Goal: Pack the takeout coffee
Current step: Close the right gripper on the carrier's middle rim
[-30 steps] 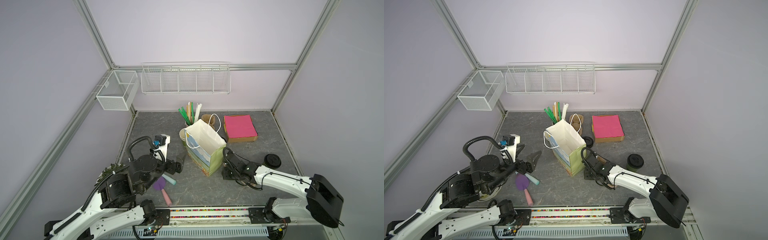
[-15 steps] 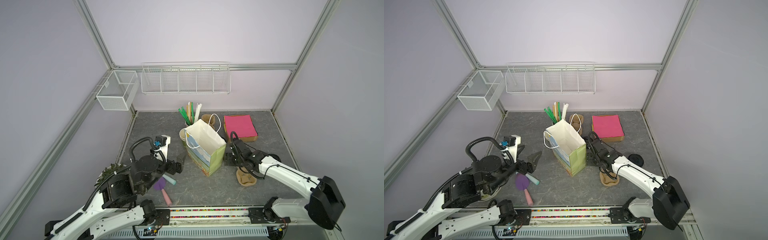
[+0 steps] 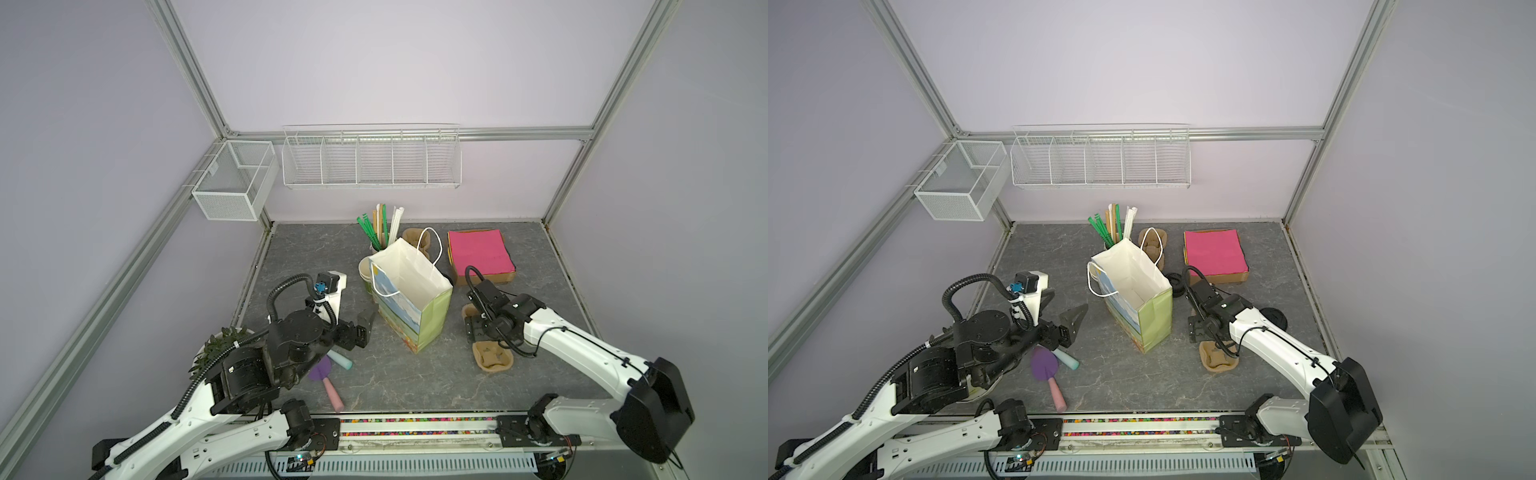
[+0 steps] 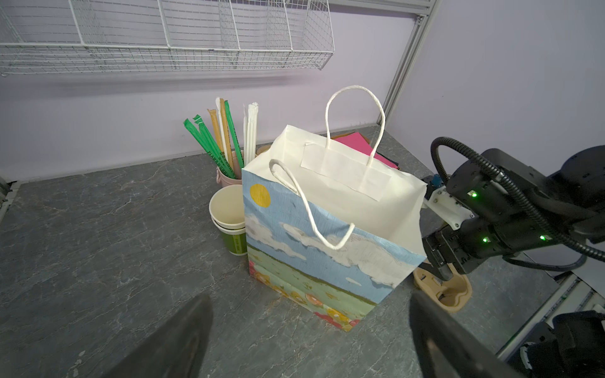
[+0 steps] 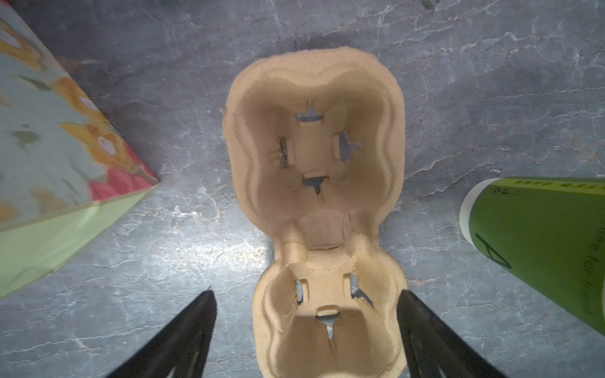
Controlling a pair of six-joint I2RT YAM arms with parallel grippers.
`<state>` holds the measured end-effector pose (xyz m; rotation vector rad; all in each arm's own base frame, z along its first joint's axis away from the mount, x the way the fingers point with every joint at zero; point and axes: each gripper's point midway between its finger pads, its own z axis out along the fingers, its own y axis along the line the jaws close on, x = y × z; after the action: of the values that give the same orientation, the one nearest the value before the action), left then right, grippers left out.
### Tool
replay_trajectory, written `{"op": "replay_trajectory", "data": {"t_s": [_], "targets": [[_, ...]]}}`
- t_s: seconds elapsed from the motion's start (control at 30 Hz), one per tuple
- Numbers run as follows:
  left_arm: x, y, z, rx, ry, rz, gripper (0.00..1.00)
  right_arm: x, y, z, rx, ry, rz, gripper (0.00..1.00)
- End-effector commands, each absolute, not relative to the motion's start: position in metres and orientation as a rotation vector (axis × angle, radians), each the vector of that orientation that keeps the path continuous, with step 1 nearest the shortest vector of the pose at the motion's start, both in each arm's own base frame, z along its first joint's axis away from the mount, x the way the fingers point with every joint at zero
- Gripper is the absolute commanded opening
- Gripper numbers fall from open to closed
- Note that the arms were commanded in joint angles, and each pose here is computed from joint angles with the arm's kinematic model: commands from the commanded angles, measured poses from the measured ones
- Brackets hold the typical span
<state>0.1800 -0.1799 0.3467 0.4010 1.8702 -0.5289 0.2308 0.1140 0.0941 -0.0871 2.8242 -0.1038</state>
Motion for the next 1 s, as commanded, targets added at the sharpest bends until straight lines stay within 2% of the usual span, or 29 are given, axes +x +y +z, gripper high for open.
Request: {"op": "replay_trajectory", "data": {"t_s": [0.0, 0.53, 0.97], "targets": [[0.182, -0.174, 0.351, 0.384, 1.856, -0.511, 0.94, 0.225, 0.103, 0.081, -0.108, 2.891, -0.173, 0.89], [0.184, -0.159, 0.347, 0.369, 1.846, -0.44, 0.94, 0.231, 0.108, 0.059, -0.097, 2.97, -0.072, 0.89], [0.185, -0.157, 0.342, 0.367, 1.848, -0.416, 0.95, 0.237, 0.1, 0.052, -0.101, 2.961, -0.149, 0.89]]}}
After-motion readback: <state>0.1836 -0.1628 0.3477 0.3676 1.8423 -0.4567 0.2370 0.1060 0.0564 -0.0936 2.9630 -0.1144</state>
